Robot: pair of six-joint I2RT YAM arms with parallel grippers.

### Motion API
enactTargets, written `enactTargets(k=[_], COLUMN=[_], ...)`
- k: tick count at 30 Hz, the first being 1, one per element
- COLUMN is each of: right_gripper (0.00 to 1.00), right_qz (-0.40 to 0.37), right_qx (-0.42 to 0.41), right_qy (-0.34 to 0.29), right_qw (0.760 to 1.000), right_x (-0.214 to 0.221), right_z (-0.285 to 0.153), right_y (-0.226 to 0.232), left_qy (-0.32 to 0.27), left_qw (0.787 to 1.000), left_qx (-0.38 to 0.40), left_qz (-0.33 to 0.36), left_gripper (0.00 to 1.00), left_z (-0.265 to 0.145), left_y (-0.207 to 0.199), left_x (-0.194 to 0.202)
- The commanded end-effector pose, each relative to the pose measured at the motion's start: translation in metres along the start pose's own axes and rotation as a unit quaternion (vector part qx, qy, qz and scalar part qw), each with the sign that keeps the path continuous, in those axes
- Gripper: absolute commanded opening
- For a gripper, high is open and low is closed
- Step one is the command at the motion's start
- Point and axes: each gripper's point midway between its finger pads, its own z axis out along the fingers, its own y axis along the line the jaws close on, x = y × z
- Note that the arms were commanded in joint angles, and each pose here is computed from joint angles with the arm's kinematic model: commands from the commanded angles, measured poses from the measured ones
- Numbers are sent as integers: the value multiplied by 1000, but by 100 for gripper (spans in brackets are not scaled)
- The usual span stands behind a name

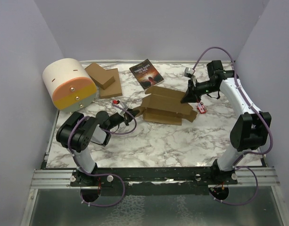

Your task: Fold the paper box

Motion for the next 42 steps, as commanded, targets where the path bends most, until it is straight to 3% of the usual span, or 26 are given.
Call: enactTargets(k=[1, 21, 30, 33, 42], right_gripper=[1, 1, 1, 1, 1], right_qz=[-24, -9, -15, -25, -72], right_qx=[22, 0, 15, 32, 145], right_qy=[-6, -17, -9, -3, -30], right_qw=[999, 1000, 1000, 999, 986], right_x=[-16, 4, 10, 4, -44], right_z=[-8, 5, 5, -1, -39], right_y=[-2, 7, 4, 0, -22], left_qy=[-25, 23, 30, 26, 45], left_qw=[999, 999, 999, 999, 982], left_qx=[-7, -5, -10, -20, -148], left_qz=[19, 31, 21, 15, -105], left_gripper=[7, 7, 12, 20, 66], left_z=[5, 9, 0, -2, -18], left_y=[-1, -13, -18, -16, 15], left_x=[-24, -3, 6, 2, -17])
